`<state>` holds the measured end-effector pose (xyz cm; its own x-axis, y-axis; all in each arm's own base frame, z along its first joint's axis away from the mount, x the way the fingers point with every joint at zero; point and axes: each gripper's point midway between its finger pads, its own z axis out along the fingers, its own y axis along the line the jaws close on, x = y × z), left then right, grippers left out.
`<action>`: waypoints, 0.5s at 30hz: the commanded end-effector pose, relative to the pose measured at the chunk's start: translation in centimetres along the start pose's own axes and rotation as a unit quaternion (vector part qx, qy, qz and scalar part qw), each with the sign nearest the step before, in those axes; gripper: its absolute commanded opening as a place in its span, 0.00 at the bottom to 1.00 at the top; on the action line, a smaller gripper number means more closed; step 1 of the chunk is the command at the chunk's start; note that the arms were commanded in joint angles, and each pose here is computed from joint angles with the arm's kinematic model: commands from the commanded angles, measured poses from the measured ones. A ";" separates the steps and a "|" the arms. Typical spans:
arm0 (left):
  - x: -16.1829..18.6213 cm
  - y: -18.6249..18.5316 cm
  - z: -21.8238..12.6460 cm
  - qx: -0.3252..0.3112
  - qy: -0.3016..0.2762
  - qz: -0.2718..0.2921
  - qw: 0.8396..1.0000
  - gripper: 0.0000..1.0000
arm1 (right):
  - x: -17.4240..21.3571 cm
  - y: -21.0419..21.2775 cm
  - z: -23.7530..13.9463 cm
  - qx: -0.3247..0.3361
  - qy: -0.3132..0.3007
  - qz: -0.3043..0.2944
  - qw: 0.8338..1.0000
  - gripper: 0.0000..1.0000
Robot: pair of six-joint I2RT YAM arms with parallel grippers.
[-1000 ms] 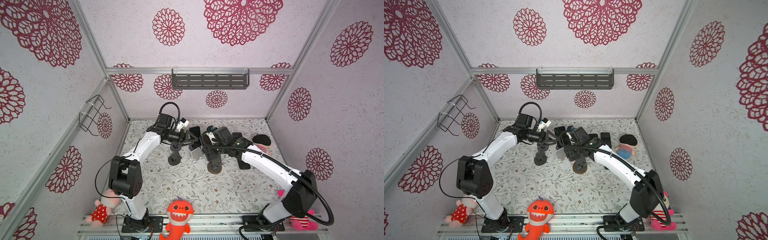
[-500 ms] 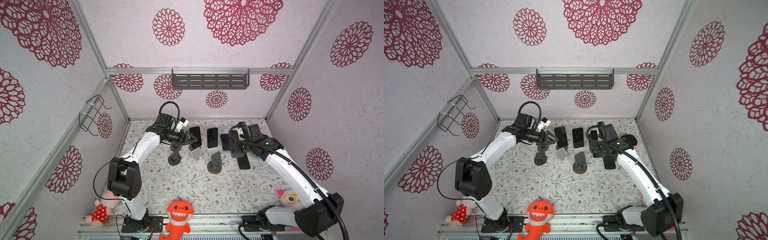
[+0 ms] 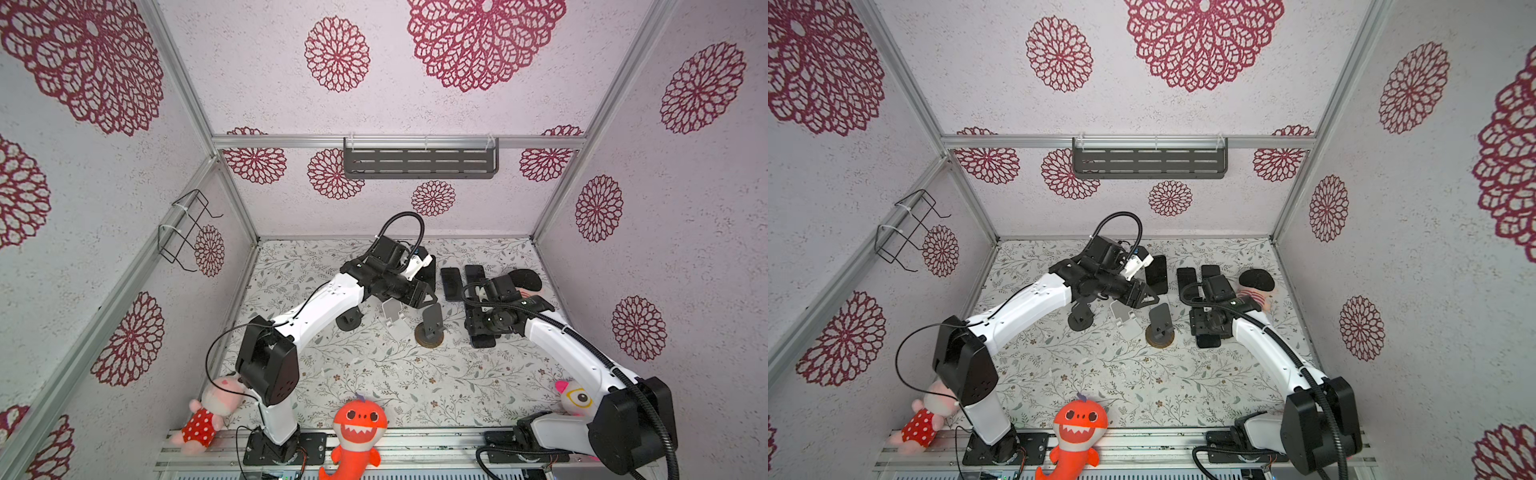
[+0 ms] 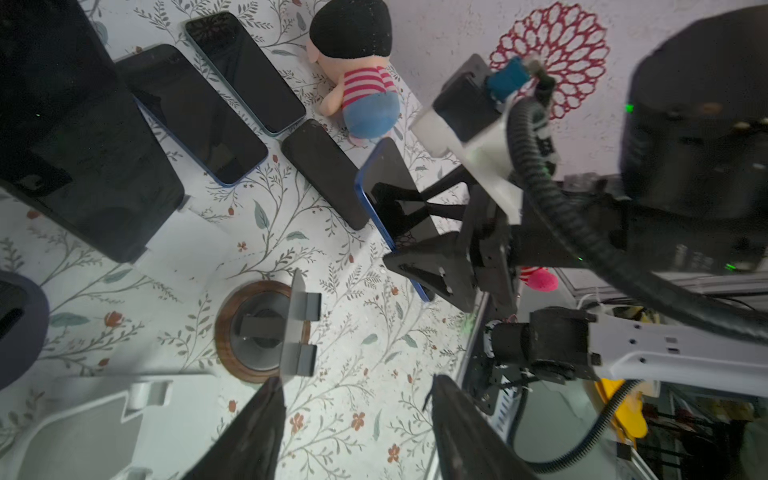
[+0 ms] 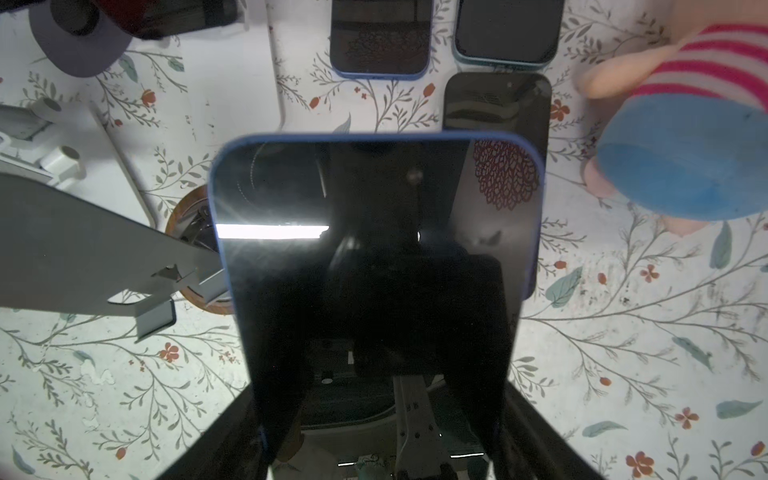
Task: Remove the phone from the phone stand
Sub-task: 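Pull the phone away with the right gripper while the left gripper opens and withdraws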
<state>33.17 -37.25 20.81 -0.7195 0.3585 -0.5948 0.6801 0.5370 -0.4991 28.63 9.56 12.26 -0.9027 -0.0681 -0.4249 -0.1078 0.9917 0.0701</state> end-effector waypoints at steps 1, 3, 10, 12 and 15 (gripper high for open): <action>-0.5 2.1 1.7 -0.038 -0.006 0.002 0.999 0.60 | -1.4 0.5 -1.1 -0.020 -0.043 0.016 0.999 0.54; 0.0 2.3 2.7 -0.042 0.003 0.001 0.999 0.59 | -1.2 0.3 -0.9 -0.017 -0.042 0.017 0.999 0.54; 1.1 2.7 4.5 -0.045 0.021 -0.003 0.999 0.49 | -1.1 0.5 -0.8 -0.027 -0.049 0.017 0.998 0.54; 2.0 3.5 5.8 -0.048 0.037 -0.011 0.998 0.42 | -1.1 0.6 -0.7 -0.030 -0.050 0.018 0.998 0.54; 2.2 3.6 6.1 -0.049 0.041 -0.012 0.998 0.33 | -1.3 0.8 -0.5 -0.033 -0.050 0.016 0.998 0.54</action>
<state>34.37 -38.46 14.20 -0.7559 0.4033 -0.5158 0.6408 0.6174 -0.4563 28.37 9.92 11.48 -0.8940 -0.0484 -0.4454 -0.1083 0.9880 0.1102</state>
